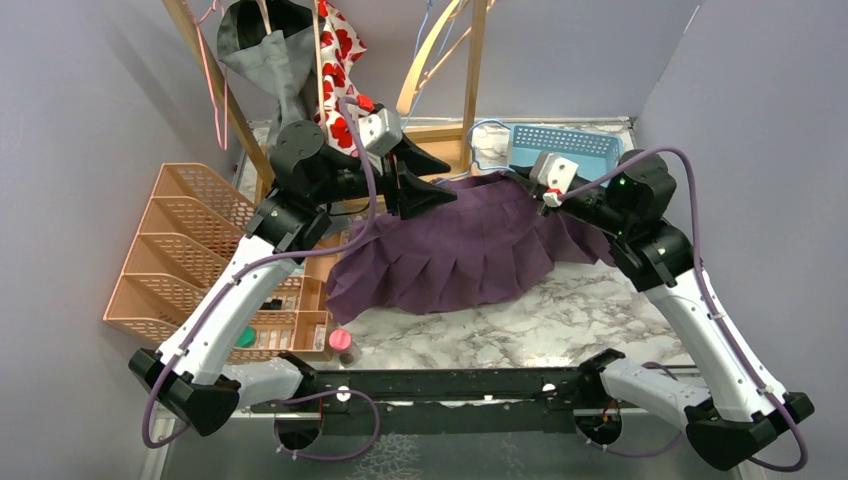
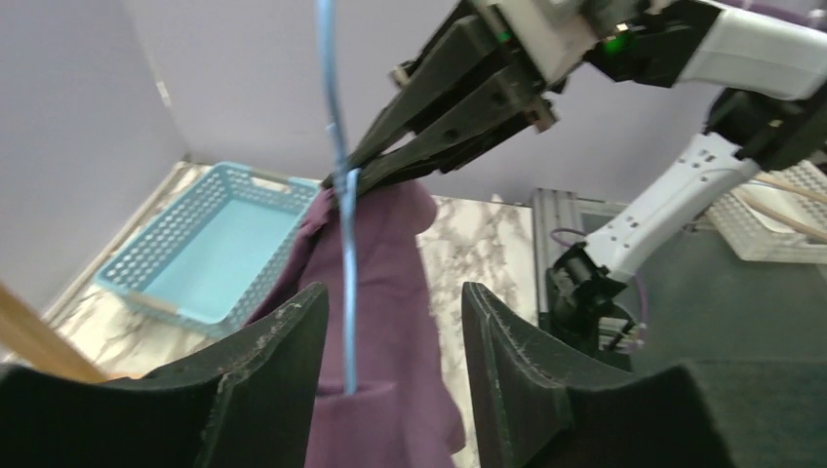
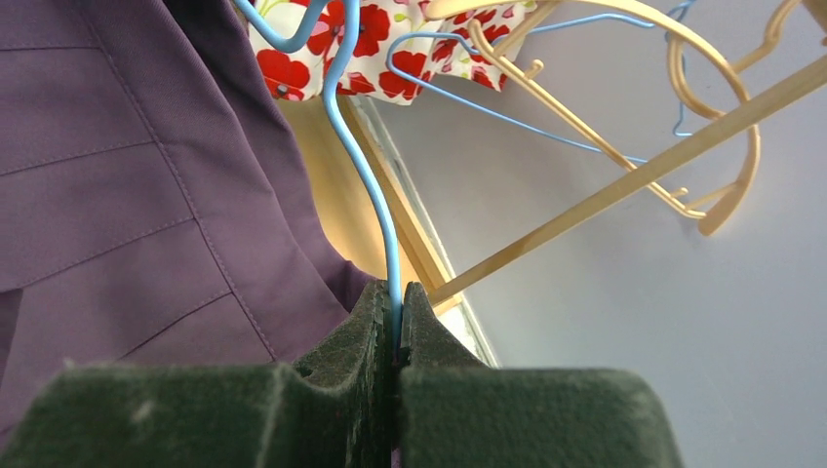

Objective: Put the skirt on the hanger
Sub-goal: Hang the skirt on the hanger.

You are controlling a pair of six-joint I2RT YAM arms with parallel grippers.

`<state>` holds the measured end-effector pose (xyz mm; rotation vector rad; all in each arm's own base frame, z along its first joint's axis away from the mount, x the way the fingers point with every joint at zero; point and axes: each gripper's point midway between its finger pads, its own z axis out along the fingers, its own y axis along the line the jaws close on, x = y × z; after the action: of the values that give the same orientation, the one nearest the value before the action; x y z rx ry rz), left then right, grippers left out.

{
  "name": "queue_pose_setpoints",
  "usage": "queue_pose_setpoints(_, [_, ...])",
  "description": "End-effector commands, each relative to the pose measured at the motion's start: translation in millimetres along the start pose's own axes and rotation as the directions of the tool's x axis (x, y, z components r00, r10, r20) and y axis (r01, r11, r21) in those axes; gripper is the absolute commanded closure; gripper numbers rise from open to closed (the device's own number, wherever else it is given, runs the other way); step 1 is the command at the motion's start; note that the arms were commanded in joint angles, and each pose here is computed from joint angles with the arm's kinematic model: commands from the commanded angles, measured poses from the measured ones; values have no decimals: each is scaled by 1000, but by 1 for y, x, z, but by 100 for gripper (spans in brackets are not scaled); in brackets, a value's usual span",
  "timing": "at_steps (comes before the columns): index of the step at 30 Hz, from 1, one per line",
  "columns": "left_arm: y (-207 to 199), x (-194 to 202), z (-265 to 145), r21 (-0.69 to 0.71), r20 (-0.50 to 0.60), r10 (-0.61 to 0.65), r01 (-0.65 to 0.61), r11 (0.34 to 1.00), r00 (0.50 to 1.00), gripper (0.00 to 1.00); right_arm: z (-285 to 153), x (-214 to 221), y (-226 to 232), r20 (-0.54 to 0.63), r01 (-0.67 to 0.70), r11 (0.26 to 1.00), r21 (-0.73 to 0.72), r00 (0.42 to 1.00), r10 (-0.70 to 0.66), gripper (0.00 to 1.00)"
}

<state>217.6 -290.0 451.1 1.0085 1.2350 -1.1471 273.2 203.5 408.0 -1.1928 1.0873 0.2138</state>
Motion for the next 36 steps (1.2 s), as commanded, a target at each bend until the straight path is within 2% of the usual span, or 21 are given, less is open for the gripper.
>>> queue_pose_setpoints(1, [-11, 3, 11, 76, 3, 6, -6, 997, 1000, 49, 0, -31, -15, 108, 47, 999, 24, 993, -50, 99])
queue_pose_setpoints(4, [1, 14, 13, 26, -29, 17, -17, 1000, 999, 54, 2, -29, -10, 113, 46, 999, 2, 993, -46, 99])
queue_pose_setpoints(10, [21, 37, 11, -63, -102, 21, -27, 998, 995, 53, 3, -31, -1, 133, 51, 998, -44, 990, -45, 99])
queue_pose_setpoints(16, [25, 57, 8, -78, -160, -5, -8, 997, 987, 55, 6, -29, 1, 136, 49, 997, -54, 990, -42, 99])
queue_pose_setpoints(21, [35, 46, 2, -173, -127, 16, -38, 984, 992, 54, 5, -28, 3, 135, 49, 997, -57, 990, -41, 99])
queue_pose_setpoints(25, [42, 26, -4, -255, -67, 19, -36, 966, 998, 63, 4, -27, 5, 136, 46, 997, -62, 990, -37, 99])
queue_pose_setpoints(28, [30, 20, -3, -200, -50, 23, -32, 979, 998, 63, 3, -28, 9, 144, 47, 996, -76, 989, -36, 99])
queue_pose_setpoints(32, [8, 34, 5, -45, -83, 0, -3, 999, 997, 60, 4, -30, 15, 158, 48, 992, -114, 987, -29, 99])
queue_pose_setpoints(36, [8, 42, 7, -29, -106, -18, 15, 999, 994, 60, 6, -30, 21, 163, 44, 988, -149, 986, -19, 99])
